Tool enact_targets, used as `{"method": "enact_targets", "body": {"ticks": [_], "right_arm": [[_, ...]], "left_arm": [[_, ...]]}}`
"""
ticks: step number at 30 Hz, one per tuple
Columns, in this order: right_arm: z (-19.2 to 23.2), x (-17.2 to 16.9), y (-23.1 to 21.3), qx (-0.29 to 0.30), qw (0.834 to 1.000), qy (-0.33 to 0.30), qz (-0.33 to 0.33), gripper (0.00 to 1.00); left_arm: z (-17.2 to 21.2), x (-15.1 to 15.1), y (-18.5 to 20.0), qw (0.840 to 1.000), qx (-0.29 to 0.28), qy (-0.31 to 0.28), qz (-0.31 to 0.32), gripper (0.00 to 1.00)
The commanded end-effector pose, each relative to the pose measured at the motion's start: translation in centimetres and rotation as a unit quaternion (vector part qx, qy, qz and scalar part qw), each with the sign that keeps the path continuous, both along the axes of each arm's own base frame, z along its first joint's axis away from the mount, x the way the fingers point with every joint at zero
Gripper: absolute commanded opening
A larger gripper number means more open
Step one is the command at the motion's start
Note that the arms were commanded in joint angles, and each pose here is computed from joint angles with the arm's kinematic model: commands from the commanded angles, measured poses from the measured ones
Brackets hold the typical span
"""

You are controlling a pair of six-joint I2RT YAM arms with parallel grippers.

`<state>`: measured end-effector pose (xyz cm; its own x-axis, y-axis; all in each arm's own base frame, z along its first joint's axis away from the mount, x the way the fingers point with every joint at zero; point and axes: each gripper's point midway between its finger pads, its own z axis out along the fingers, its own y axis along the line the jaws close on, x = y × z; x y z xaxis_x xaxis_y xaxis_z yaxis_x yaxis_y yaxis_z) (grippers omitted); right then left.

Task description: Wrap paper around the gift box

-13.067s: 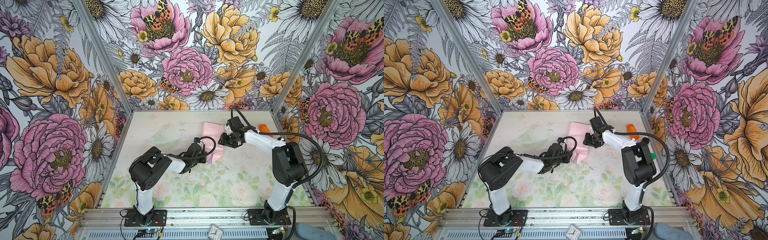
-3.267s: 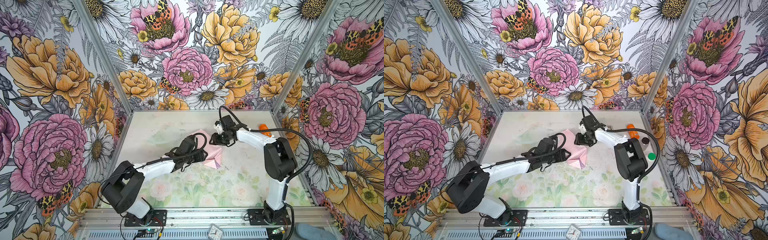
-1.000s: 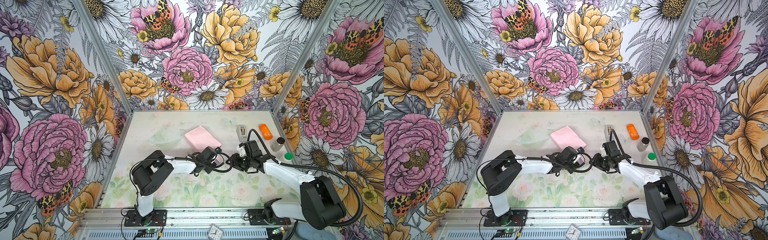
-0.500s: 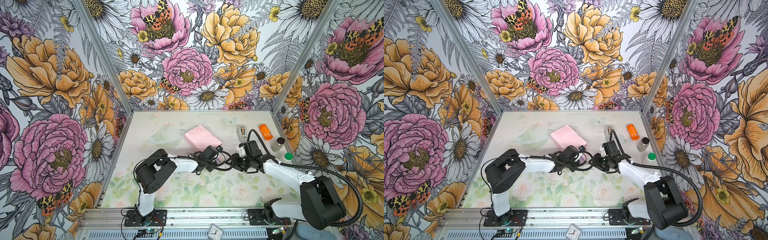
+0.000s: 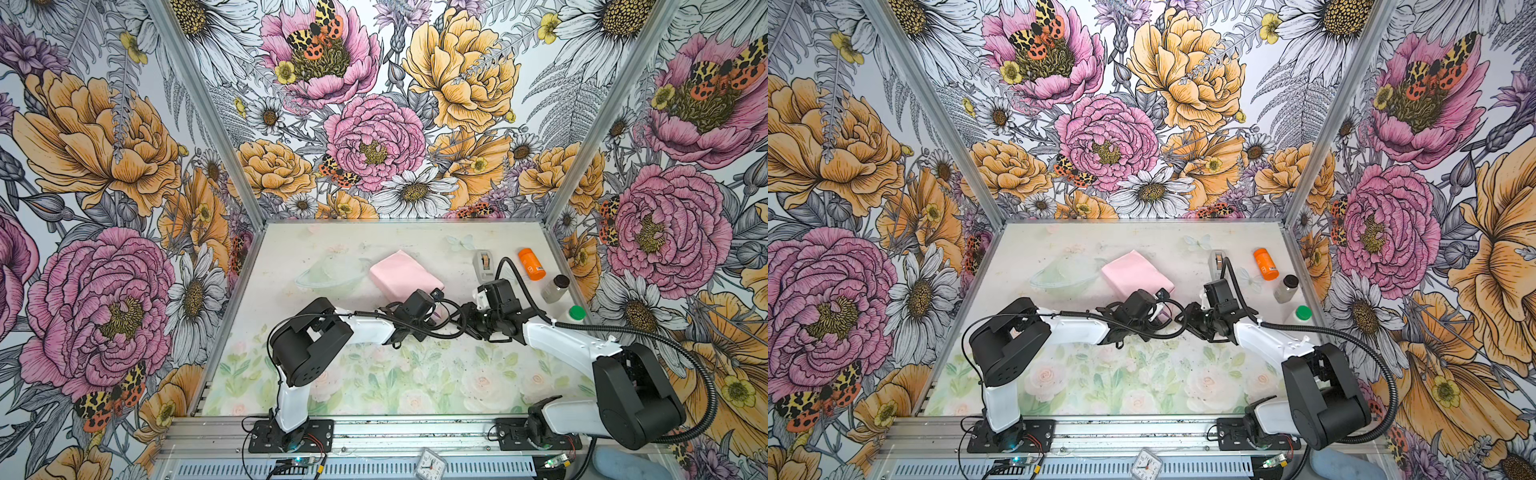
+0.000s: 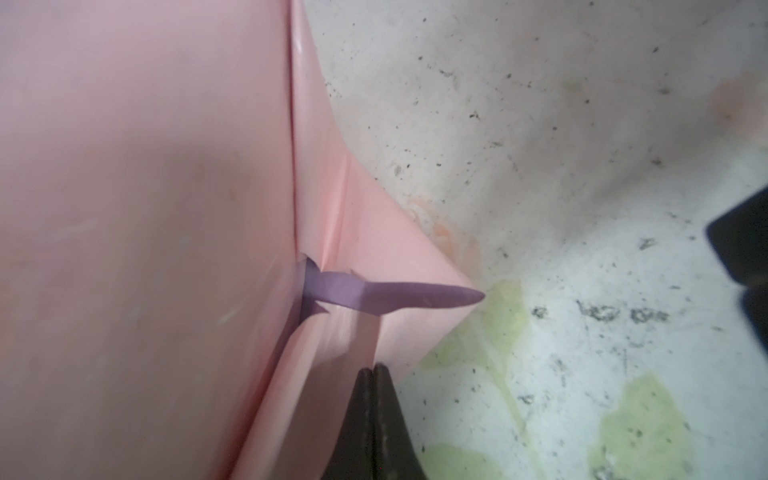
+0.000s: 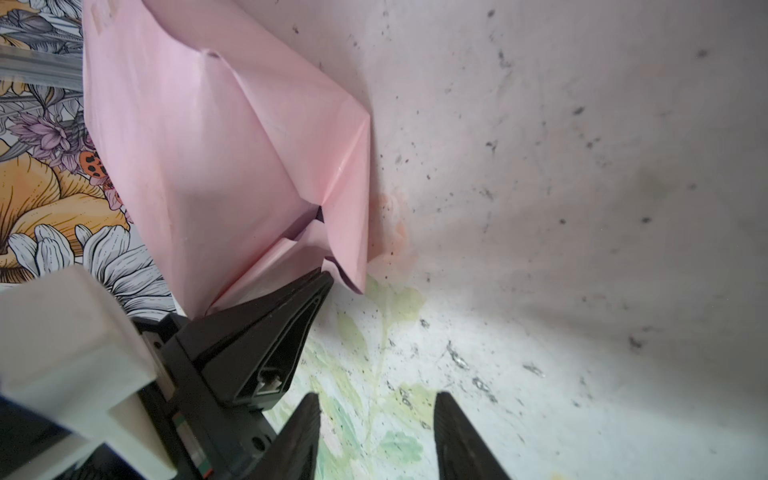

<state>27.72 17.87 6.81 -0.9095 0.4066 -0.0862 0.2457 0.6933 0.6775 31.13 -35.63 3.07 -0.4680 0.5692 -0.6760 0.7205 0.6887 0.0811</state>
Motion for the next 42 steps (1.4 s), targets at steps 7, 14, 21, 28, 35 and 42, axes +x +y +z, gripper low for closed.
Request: {"method": "enact_targets", "body": {"ticks": [7,14,21,28,35,42], "right_arm": [[0.1,3.2,2.4,0.057,0.998,-0.019,-0.012,0.5],[-0.5,4.0,3.4,0.058,0.998,-0.021,-0.004,0.48],[-1.4,4.7,4.0,0.056,0.998,-0.016,0.001,0.42],[-1.8,5.2,4.3,0.058,0.998,-0.015,0.003,0.34],[-2.2,5.2,4.3,0.059,0.998,-0.01,0.003,0.3],[-2.5,5.3,4.6,0.071,0.997,-0.008,0.002,0.24]], "left_arm": [[1.9,0.6,0.3,0.999,-0.05,-0.007,0.011,0.0],[2.2,0.9,0.4,0.998,-0.063,-0.007,0.015,0.0],[2.1,0.9,0.4,0.998,-0.063,-0.005,0.014,0.0],[2.3,1.0,0.3,0.998,-0.065,-0.007,0.014,0.0],[2.3,1.1,0.2,0.998,-0.068,-0.006,0.013,0.0],[2.5,1.1,0.1,0.997,-0.07,-0.007,0.013,0.0]]}}
